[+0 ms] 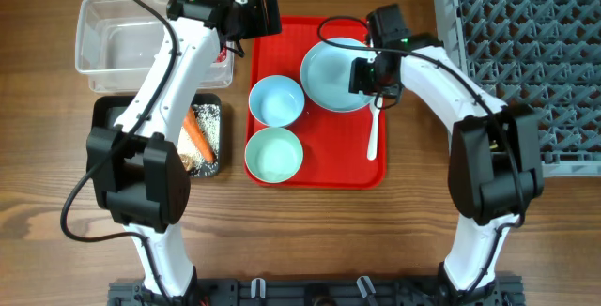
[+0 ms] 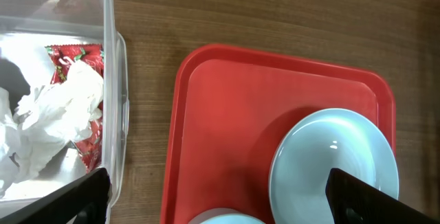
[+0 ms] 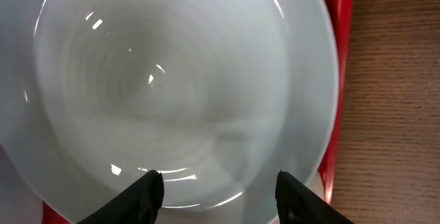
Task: Sort waste into correct bins and load items into the dishwasher rack
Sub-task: 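Grip the light-blue plate's edge with the right gripper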
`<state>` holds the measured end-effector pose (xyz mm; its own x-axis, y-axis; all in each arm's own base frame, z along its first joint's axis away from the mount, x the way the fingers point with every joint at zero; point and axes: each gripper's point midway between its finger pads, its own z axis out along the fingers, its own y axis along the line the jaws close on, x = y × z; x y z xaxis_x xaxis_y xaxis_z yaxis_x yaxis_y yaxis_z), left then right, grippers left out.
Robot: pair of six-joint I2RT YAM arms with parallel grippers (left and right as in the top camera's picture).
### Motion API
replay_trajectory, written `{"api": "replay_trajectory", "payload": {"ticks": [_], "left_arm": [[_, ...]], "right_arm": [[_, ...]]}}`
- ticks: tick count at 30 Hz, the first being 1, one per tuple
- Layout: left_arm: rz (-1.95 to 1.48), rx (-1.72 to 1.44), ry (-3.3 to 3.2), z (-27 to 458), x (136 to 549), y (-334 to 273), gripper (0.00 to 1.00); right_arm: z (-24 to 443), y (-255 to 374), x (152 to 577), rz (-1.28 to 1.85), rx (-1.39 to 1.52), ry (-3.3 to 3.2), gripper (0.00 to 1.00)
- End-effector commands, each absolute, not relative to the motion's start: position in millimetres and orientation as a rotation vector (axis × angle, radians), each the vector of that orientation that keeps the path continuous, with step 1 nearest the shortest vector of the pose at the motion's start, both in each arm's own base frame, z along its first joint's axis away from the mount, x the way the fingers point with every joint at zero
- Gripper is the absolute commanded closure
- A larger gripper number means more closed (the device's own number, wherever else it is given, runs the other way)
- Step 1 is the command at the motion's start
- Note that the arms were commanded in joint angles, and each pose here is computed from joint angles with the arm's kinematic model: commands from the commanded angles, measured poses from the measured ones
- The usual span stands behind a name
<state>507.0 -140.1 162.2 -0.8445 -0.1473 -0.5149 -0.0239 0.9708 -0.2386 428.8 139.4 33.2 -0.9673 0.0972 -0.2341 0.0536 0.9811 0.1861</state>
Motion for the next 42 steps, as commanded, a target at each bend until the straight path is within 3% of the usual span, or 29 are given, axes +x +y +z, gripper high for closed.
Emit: {"api": "replay_trajectory", "payload": {"ticks": [1,13,21,42], "left_arm": [[-0.279,-0.140,2.562,165.9,505.0,-133.7,0.00],[-0.276,-0.141,2.571,164.6,503.2,-133.3,0.00],[-0.276,-0.141,2.571,164.5,503.0,-133.3,0.00],[-0.274,-0.141,2.576,163.9,502.2,-133.0,0.00]], "right_arm": [[39.8,130.7,427.7,0.200,0.123,2.869,0.45],[35.4,128.2,408.3,0.195,0.136,2.952,0.44],[34.5,125.3,412.6,0.167,0.139,2.935,0.49],[5.1,125.4,419.7,0.143,0.136,2.951,0.49]]}}
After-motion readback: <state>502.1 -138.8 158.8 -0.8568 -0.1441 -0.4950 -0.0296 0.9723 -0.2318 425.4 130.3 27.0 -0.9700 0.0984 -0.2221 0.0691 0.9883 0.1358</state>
